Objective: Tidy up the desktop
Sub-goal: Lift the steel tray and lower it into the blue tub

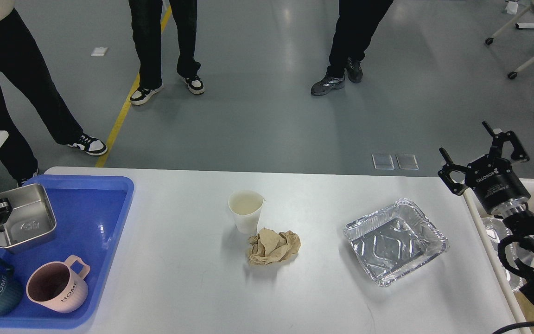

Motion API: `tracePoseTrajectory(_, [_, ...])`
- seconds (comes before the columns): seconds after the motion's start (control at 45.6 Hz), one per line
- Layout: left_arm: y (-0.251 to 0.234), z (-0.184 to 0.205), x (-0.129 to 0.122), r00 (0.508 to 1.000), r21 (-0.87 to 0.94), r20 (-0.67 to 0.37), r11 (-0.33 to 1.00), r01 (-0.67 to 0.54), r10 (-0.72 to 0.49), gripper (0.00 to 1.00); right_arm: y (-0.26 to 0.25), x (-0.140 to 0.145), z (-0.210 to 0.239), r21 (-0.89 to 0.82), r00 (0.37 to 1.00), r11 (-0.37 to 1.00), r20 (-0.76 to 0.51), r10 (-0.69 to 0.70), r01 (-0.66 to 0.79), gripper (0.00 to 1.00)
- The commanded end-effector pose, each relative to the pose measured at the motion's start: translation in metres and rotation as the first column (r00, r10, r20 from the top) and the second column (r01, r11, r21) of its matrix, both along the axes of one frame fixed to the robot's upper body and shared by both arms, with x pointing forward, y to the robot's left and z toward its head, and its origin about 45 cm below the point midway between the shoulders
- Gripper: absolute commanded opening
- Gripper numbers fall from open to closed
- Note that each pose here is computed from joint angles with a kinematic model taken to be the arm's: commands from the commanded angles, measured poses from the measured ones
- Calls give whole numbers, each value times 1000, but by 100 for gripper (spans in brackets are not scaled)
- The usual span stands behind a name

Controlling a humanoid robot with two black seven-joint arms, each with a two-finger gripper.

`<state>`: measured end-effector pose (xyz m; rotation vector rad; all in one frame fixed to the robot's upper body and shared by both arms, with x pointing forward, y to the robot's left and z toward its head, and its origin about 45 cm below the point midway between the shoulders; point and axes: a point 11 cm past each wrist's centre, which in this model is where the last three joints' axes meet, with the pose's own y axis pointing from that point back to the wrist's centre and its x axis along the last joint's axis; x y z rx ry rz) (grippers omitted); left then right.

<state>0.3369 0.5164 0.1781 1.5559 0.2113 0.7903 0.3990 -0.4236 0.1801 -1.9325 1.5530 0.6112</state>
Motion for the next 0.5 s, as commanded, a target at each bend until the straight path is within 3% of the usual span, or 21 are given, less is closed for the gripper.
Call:
tracePoseTrajectory(0.0, [13, -20, 3, 997, 36, 69, 998, -42, 39, 1, 1, 0, 0, 1, 1000, 1000, 0, 1, -1, 100])
tracePoseTrajectory(0.175, [5, -24, 23, 982, -8, 168, 996, -87, 87, 2, 0, -1, -2, 1, 1000, 1000, -5, 0, 0, 100])
tracePoseTrajectory(0.482, [-10, -45, 32, 971, -29, 194, 990, -134, 137, 3, 0, -4, -6, -1, 1000, 1000, -13, 1, -1, 100])
